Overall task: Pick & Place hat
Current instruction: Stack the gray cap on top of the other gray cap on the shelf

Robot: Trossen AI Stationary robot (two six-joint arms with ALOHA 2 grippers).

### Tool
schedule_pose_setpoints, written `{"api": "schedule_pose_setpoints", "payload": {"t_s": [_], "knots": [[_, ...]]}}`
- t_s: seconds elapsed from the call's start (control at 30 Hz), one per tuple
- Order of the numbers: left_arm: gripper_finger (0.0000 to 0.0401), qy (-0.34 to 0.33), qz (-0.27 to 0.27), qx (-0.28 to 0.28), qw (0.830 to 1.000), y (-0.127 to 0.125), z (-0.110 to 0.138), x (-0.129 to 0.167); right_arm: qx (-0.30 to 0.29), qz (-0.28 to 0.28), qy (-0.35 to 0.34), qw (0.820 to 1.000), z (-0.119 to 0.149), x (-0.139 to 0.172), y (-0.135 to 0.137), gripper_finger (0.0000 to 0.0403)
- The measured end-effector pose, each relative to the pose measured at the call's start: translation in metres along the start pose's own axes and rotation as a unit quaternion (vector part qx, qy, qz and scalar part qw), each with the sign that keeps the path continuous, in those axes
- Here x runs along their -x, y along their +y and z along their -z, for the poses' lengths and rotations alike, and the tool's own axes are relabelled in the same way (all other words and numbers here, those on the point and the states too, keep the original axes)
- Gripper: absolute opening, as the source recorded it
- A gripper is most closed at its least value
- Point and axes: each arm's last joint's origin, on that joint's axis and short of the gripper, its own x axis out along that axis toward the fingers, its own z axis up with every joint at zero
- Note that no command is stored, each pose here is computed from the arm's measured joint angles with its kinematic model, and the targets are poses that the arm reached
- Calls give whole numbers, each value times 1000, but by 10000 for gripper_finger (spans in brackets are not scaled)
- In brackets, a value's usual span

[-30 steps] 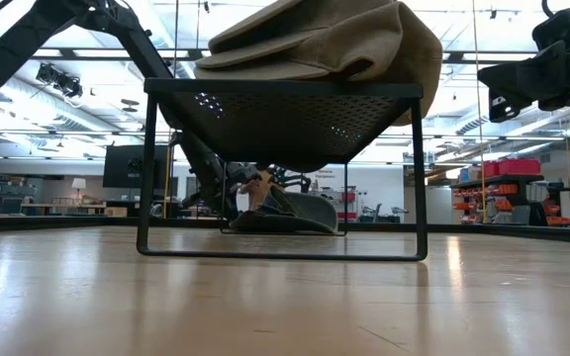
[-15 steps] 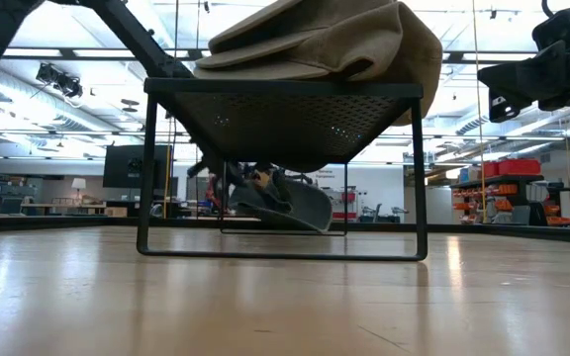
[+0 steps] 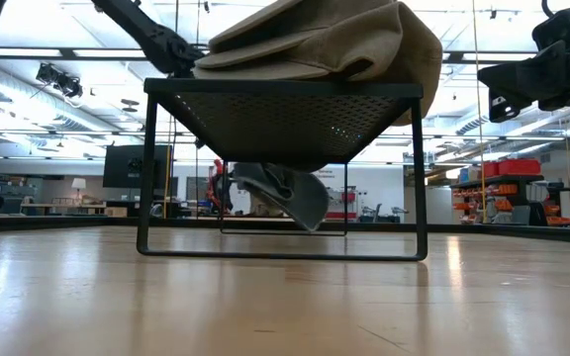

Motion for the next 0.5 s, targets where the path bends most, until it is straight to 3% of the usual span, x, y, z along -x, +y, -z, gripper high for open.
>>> {"api": "schedule_pose_setpoints", "payload": {"t_s": [0.5], "knots": [[3, -61, -7, -122, 991, -47, -68, 48, 0, 0, 0, 1000, 0, 0, 0, 7]]}}
